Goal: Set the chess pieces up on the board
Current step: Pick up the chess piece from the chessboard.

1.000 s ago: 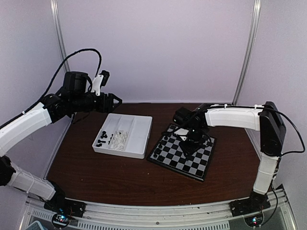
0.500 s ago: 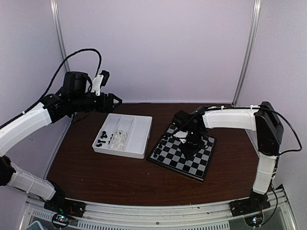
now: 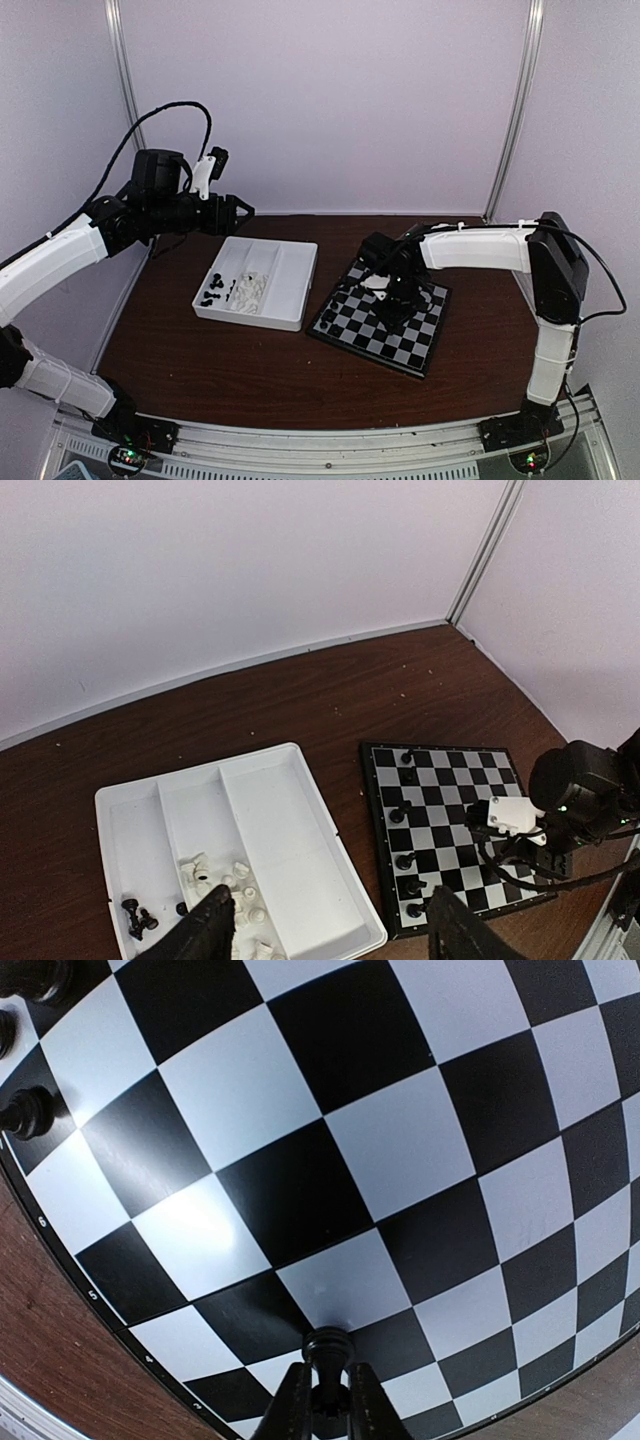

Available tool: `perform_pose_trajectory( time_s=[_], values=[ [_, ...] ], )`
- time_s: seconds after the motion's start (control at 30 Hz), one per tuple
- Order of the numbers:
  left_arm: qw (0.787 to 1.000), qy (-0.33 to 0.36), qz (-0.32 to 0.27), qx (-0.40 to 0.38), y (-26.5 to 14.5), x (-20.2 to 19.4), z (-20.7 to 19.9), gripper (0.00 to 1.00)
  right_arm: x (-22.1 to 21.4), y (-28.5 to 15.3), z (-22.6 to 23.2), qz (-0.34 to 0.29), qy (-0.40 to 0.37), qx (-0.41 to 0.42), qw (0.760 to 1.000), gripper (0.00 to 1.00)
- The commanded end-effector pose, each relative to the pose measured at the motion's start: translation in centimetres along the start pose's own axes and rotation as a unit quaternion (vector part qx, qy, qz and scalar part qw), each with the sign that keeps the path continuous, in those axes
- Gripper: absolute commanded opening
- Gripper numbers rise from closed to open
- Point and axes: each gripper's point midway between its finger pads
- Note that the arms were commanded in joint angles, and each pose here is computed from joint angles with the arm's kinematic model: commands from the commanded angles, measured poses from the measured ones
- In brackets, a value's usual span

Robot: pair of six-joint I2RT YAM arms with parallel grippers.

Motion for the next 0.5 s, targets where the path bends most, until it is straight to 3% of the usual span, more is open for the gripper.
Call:
perform_pose_trajectory(
  time_s=[0.0,0.17,0.47],
  values=[
    [1.0,0.006,-0.014,0.004,-0.4,0.7,0.0,0.66,0.7,-1.2,-0.8,-0.02,0.003,-0.02,1.0,0.13],
    [1.0,0.008,-0.016,0.006,-0.5,0.8,0.1,0.66,2.6,-3.4,-1.6,-0.051,0.004,-0.037,0.998,0.08],
    [1.0,0.008,-0.016,0.006,-0.4,1.0,0.1,0.66,9.0,-7.4,-3.4,-0.132,0.021,-0.043,0.99,0.08]
  ],
)
Point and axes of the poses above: each gripper's point midway between its finger pads, its own y axis out along the fingers, its own z axis along the line the jaws close on, x = y × z
